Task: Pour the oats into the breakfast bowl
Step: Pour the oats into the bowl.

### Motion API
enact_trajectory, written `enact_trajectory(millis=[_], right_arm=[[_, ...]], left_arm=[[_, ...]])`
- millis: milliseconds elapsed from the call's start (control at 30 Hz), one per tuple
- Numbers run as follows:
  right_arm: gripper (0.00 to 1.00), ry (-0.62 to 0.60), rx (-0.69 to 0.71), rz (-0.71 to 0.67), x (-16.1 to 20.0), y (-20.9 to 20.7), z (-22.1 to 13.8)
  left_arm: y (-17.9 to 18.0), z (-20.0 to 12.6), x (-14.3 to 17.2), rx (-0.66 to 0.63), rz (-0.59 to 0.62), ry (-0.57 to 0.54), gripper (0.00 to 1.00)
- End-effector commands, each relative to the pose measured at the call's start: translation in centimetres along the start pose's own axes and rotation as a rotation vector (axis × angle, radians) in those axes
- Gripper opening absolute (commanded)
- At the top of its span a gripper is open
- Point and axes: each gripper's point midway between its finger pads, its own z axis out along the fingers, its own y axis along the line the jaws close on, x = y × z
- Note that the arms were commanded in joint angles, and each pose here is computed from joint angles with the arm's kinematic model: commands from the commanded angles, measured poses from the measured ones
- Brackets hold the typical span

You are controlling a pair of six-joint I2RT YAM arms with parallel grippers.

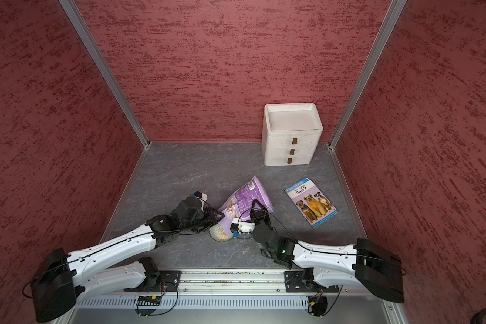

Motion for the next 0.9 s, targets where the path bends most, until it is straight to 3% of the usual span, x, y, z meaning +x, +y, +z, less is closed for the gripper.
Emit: enact_trajectory(millis=[0,867], right_arm=[[0.00,-0.042,0.151,0.213,-0.80,-5.30,-0.91],[0.00,-0.064,0.178,0.166,-1.43,-5.91,-1.54]], left_arm=[[-0.36,0.16,-0.15,0.021,0.003,-0.011,0.40],[-0.60,0.02,-0.25,0.024,0.005,-0.016,0.38]])
